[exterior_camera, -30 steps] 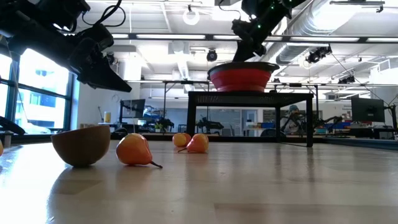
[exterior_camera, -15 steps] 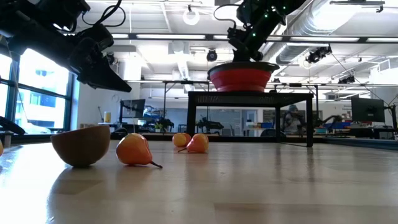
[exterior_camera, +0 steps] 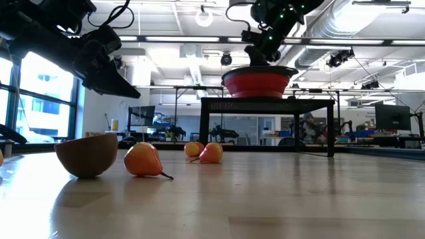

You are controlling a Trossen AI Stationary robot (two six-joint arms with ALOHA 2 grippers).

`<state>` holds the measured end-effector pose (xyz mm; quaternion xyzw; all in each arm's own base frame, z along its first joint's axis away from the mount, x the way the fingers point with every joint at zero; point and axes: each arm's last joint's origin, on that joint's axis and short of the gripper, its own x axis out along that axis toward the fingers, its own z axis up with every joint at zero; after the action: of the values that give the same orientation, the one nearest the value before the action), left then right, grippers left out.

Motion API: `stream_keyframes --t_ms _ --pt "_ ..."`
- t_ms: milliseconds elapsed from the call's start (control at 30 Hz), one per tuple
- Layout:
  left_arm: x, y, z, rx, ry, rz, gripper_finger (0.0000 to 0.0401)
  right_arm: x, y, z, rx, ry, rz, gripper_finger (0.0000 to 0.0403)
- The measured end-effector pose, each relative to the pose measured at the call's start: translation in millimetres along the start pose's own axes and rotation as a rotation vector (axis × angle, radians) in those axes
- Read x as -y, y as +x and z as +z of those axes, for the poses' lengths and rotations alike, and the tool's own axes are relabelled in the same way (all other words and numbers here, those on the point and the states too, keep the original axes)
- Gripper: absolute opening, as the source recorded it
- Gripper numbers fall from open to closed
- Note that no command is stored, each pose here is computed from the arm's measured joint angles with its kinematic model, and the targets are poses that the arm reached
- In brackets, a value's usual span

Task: Pick & Place Fruit
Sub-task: Put the pear into the strainer on the shelf

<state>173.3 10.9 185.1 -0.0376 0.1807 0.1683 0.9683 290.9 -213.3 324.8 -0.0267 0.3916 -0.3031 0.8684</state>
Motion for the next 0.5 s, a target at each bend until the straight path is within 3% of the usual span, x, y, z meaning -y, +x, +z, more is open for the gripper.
stream_keyframes --t_ms 133,367,500 --pt "-0.1 0.0 0.0 0.000 0.000 0.001 0.0006 -4.5 -0.5 1.4 0.005 -0.021 0.008 0.0024" --pt "-0.1 0.0 0.0 0.001 0.000 0.004 0.0006 -8.9 -2.5 7.8 0.049 -0.025 -0.039 0.0134" --pt "-0.2 0.0 0.0 0.001 0.000 0.004 0.0006 -12.2 -13.0 14.3 0.089 -0.024 -0.125 0.0171"
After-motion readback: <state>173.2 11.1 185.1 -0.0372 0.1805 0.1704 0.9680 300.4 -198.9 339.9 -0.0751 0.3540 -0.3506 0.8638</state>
